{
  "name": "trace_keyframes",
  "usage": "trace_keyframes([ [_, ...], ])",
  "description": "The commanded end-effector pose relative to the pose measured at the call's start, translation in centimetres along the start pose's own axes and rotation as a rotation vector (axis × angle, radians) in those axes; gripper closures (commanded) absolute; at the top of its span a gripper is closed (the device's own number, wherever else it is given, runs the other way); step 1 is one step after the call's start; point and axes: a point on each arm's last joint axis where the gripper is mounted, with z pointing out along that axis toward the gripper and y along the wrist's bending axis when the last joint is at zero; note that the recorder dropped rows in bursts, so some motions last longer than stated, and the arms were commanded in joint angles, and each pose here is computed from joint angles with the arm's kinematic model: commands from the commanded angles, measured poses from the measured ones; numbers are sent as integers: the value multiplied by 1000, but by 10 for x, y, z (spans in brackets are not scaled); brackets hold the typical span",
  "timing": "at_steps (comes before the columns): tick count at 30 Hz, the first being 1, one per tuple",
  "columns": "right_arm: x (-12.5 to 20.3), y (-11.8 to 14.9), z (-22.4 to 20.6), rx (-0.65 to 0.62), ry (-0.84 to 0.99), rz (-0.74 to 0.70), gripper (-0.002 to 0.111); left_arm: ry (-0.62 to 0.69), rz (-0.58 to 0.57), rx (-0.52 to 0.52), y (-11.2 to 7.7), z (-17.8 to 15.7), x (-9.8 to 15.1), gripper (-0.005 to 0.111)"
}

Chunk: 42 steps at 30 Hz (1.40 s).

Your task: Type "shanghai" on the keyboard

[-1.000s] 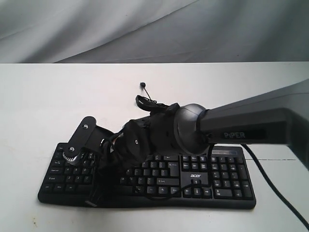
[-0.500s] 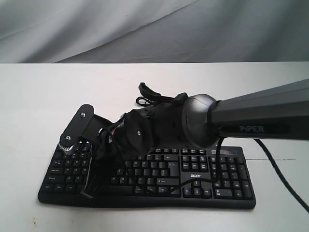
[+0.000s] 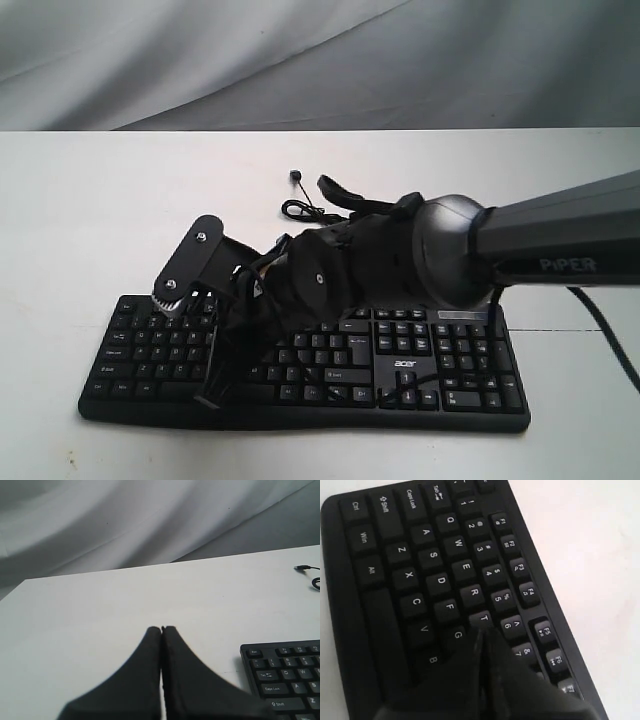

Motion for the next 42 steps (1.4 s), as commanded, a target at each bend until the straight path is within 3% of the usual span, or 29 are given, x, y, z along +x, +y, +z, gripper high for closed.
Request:
trace_keyframes([
  [1,0,-2,-8,21,-25,9,108,-11,-5,8,-1,0,0,107],
  [42,16,5,17,-18,46,46,108,-11,-5,8,-1,0,0,107],
])
